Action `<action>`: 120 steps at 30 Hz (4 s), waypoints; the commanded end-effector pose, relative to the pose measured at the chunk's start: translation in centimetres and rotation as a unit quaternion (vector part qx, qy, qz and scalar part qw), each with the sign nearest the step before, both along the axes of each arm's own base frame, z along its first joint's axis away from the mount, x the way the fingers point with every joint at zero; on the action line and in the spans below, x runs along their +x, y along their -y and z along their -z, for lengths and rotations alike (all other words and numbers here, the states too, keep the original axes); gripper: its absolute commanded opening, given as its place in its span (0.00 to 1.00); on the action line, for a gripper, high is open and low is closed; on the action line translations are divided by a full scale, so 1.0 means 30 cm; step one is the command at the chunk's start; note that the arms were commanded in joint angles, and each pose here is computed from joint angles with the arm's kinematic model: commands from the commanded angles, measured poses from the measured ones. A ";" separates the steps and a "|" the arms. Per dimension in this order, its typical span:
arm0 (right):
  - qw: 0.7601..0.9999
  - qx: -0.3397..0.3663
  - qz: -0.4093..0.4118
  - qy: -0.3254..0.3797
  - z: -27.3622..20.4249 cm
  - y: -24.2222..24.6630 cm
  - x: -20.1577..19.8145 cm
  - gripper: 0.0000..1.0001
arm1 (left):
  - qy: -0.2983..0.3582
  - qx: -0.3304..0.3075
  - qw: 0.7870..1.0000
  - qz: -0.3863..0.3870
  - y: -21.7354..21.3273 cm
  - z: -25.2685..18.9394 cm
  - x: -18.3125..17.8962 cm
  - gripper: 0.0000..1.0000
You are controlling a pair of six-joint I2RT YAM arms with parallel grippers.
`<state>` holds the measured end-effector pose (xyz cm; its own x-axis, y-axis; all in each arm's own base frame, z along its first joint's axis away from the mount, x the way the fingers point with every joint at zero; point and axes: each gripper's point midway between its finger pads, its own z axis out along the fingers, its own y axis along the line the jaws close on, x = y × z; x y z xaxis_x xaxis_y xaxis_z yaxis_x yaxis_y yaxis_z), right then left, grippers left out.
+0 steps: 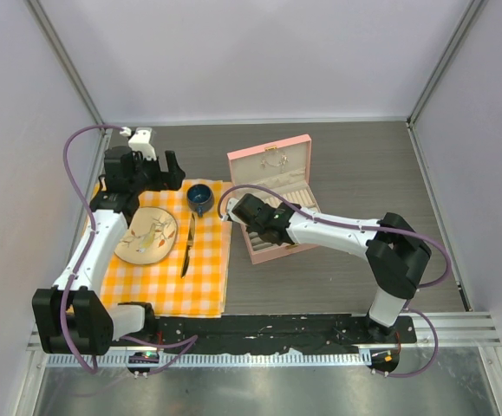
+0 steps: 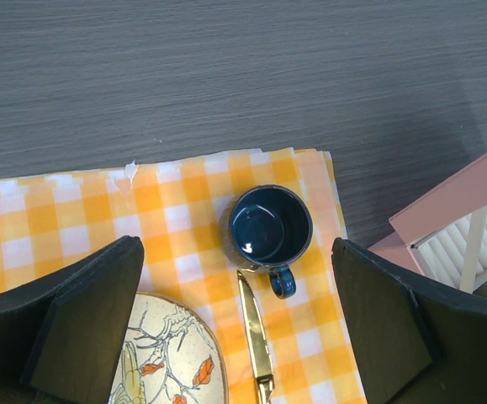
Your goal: Organize the mixed jewelry
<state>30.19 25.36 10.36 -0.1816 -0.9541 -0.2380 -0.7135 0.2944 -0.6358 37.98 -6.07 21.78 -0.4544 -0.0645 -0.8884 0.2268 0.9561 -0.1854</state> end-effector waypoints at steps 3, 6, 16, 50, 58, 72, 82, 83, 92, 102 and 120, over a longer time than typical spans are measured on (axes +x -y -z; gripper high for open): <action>1.000 0.007 0.001 0.016 -0.031 -0.027 0.020 0.01 | 0.029 0.001 1.000 -0.005 -0.011 -0.039 0.014 1.00; 1.000 0.004 0.001 0.017 -0.027 -0.027 0.023 0.01 | 0.030 0.001 1.000 -0.004 -0.010 -0.042 0.015 1.00; 1.000 -0.007 0.002 0.027 -0.025 -0.023 0.037 0.01 | 0.029 -0.001 1.000 -0.005 -0.014 -0.040 0.014 1.00; 1.000 -0.001 -0.017 0.002 -0.037 -0.057 -0.010 0.25 | 0.030 -0.001 1.000 -0.007 -0.020 -0.046 0.014 1.00; 1.000 0.012 -0.019 -0.008 -0.061 -0.063 -0.024 0.28 | 0.033 0.000 0.999 -0.008 -0.024 -0.051 0.013 1.00; 0.998 0.049 -0.003 0.036 -0.197 -0.070 0.015 0.28 | 0.032 -0.001 0.999 -0.009 -0.026 -0.050 0.010 1.00; 0.998 0.038 0.012 0.050 -0.163 -0.044 0.069 0.27 | 0.032 -0.001 0.999 -0.009 -0.028 -0.052 0.008 1.00; 0.998 0.038 0.014 0.050 -0.159 -0.039 0.073 0.27 | 0.032 -0.001 0.999 -0.009 -0.028 -0.049 0.008 1.00; 0.999 0.030 0.014 0.038 -0.113 -0.026 0.080 0.27 | 0.032 -0.002 0.999 -0.009 -0.027 -0.047 0.009 1.00; 0.999 0.025 0.011 0.022 -0.059 -0.023 0.064 0.27 | 0.032 -0.002 0.999 -0.009 -0.029 -0.048 0.010 1.00; 0.999 0.030 0.012 0.001 -0.038 -0.010 0.033 0.27 | 0.030 -0.003 1.000 -0.009 -0.029 -0.045 0.009 1.00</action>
<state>31.37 25.55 10.93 -0.1982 -0.9443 -0.2628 -0.7103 0.3231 -0.6254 37.94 -5.32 21.32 -0.4616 -0.0740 -0.8840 0.2064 0.9602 -0.1881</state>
